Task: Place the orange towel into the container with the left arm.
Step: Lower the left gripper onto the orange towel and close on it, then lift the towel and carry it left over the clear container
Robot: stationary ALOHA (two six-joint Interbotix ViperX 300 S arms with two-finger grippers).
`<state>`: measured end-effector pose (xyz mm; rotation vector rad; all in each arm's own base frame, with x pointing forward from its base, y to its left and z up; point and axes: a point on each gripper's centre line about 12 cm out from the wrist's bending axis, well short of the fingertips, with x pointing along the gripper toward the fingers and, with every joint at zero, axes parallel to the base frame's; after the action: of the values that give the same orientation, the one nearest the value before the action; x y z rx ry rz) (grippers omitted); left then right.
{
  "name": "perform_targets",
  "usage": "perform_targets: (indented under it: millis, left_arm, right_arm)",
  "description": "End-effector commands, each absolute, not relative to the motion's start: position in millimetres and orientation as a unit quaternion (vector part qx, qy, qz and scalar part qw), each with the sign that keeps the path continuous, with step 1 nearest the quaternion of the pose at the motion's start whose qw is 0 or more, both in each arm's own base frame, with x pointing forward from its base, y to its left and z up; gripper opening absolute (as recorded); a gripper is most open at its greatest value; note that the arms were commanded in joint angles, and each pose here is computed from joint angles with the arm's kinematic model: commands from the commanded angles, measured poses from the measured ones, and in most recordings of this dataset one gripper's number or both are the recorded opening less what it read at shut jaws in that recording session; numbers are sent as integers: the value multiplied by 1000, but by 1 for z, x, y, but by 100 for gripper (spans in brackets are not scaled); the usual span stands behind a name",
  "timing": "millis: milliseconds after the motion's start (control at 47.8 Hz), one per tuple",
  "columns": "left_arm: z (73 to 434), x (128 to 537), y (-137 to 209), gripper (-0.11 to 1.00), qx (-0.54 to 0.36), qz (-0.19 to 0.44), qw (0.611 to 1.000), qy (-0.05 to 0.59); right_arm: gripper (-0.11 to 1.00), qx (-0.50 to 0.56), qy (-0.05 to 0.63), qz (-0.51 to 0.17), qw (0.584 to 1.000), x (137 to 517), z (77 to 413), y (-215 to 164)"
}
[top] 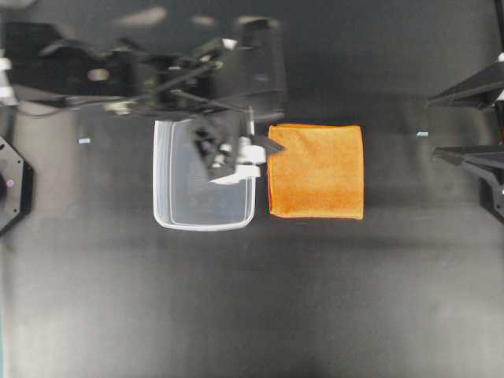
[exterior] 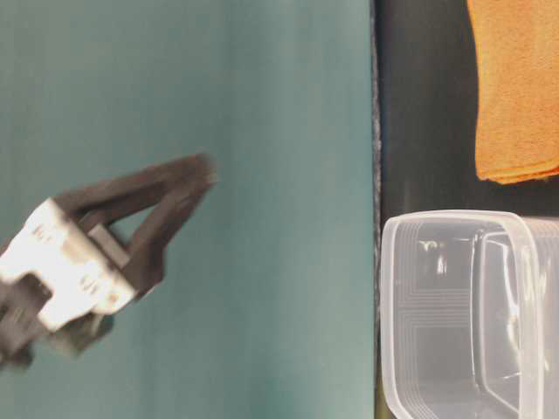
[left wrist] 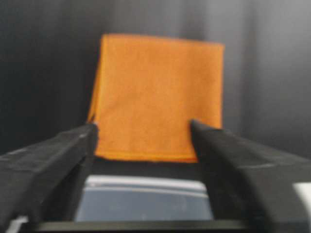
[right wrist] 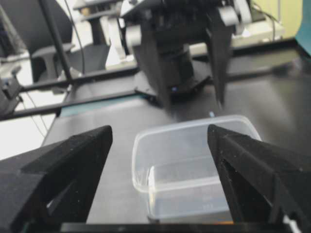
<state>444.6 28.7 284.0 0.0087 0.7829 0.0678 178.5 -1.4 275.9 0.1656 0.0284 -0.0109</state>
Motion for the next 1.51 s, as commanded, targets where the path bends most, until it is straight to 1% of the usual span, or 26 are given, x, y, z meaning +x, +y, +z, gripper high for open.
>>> perform_targets:
  millis: [0,63,188,272,460,628,983,1151,1214,1276,1339,1360,1486]
  left_arm:
    - [284,469,32,85,19,30,918,395]
    - [271,481,33,90,35,22,910,413]
    - [237,502,34,87,73,-1,886,457]
    - [214,517,32,87,83,-11,873,480]
    - [171,542,30,89,83,-17,858,506]
    - [140,552,31,89,84,-20,847,524]
    - [100,544,25,88,84,-30,821,564]
    - [99,542,25,86,86,-31,818,568]
    - [99,541,24,81,88,-34,816,570]
    - [100,540,23,69,89,-35,814,573]
    - [102,540,23,54,90,-36,814,572]
    - [104,541,23,46,90,-35,816,570]
    - [133,544,23,14,92,-32,832,547]
  right_arm:
    - [77,83,-9,-1,996,176,286,0]
    - [77,83,-18,0,996,173,288,0]
    - [77,80,-28,1,996,169,289,0]
    - [77,80,-35,2,996,169,291,0]
    - [77,80,-60,3,995,168,295,0]
    - [77,82,-57,2,995,168,293,-1]
    - [77,83,-50,2,995,167,285,0]
    - [76,81,-48,2,996,167,284,0]
    - [76,80,-48,2,996,167,284,0]
    - [76,79,-49,2,996,167,284,-1]
    - [76,79,-48,2,996,167,284,0]
    - [76,79,-48,2,996,167,284,0]
    - [76,78,-51,2,996,165,285,-1]
